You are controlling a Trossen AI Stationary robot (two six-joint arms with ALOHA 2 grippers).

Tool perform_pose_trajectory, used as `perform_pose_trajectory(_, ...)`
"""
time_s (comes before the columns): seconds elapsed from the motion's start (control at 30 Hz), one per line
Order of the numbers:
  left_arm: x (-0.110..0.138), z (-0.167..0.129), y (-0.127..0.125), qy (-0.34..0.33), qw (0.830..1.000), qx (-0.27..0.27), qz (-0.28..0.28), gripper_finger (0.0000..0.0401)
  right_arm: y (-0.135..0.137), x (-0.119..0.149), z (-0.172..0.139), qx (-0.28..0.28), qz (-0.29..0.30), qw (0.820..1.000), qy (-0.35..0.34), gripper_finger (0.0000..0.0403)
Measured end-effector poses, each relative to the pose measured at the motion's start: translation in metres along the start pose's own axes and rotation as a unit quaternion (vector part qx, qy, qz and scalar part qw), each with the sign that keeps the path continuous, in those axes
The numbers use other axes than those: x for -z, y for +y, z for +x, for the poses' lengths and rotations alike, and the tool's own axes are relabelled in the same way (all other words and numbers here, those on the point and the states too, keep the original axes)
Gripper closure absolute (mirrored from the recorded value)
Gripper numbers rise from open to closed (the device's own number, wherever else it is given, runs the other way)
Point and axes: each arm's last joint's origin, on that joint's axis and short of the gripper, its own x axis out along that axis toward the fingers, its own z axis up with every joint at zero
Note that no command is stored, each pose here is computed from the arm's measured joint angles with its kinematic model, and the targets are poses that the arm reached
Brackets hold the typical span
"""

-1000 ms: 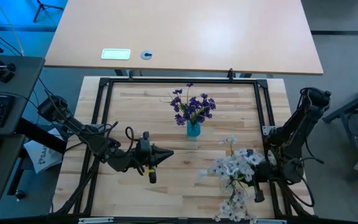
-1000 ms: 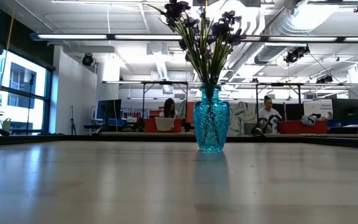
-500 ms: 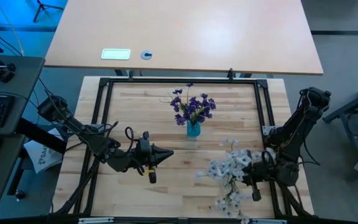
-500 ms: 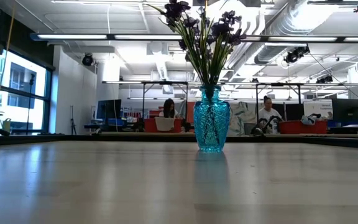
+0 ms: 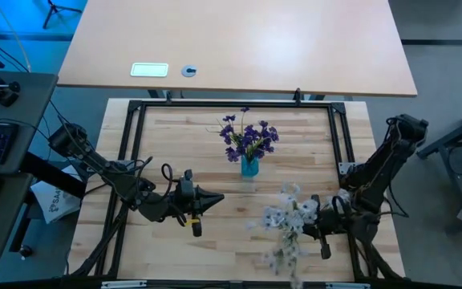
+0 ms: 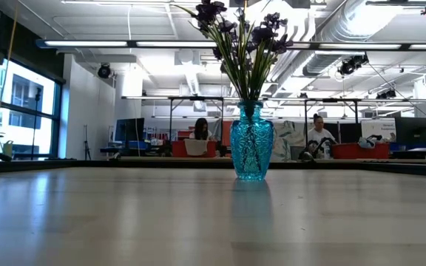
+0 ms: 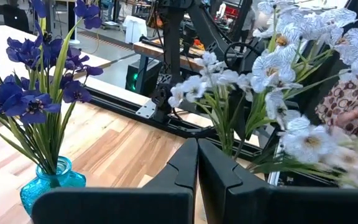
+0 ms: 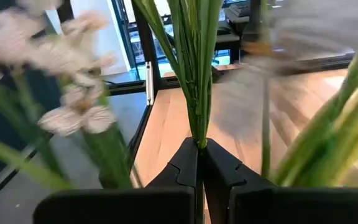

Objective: Sort flowers into vase by color
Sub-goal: Put the white flowers into the transparent crystal vase

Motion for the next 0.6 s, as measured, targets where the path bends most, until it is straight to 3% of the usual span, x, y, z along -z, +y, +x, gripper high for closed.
perform_pose_trajectory(0.23, 0.000, 0.001, 0.001, -0.001, 1.000, -0.002, 0.000, 0.0401, -0.004, -0.001, 0.006, 0.012, 0.005, 1.000, -0.005, 0.0403)
perform_pose_trajectory(0.6, -0.003, 0.007, 0.007, -0.004, 1.000, -0.015, -0.002, 0.0401, 0.001, -0.017, 0.007, -0.020, -0.011, 0.998, -0.056, 0.0403)
